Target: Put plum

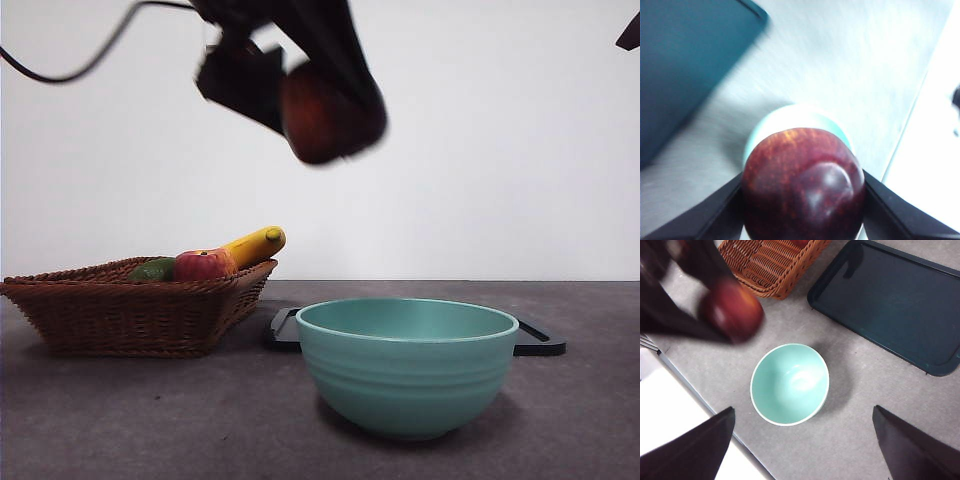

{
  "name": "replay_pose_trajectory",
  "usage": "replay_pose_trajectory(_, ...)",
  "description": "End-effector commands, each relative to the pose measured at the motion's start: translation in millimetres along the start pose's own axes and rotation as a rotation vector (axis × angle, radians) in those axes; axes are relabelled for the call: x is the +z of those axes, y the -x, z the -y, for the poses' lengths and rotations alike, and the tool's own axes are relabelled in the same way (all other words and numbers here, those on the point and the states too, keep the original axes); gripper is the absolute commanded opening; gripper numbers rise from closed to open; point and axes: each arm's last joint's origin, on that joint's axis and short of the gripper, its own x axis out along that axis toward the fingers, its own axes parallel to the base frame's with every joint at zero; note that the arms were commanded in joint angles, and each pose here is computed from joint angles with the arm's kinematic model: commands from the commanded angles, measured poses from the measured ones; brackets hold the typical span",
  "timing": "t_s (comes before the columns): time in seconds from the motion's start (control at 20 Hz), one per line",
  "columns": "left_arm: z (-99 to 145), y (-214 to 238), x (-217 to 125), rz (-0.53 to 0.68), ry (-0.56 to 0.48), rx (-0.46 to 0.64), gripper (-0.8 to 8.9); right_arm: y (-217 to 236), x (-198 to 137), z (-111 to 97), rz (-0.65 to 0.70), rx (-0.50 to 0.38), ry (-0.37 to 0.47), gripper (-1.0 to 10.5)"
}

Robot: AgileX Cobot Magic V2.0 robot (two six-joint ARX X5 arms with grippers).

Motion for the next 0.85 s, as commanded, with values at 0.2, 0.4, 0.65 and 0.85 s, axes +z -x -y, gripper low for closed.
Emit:
replay_pose_trajectory(0.2,13,-57,3,-0.126,-0.112,0.003,2.46,2,5,-1,0.016,0.002,0.013,4.4)
replay_pose_trajectory(0.4,18,-93,-2,-0.200,-0.166,0.051,2.46,2,5,-1,0.016,0.002,0.013,4.4)
replay_pose_trajectory(0.65,22,-122,-7,-0.248,-0.238,0.091,2.46,2,5,-1,0.016,0.002,0.013,4.4)
replay_pose_trajectory(0.85,22,-133,-11,-0.274,-0.243,0.084,2.48,2,5,-1,0.016,0.002,0.013,4.4)
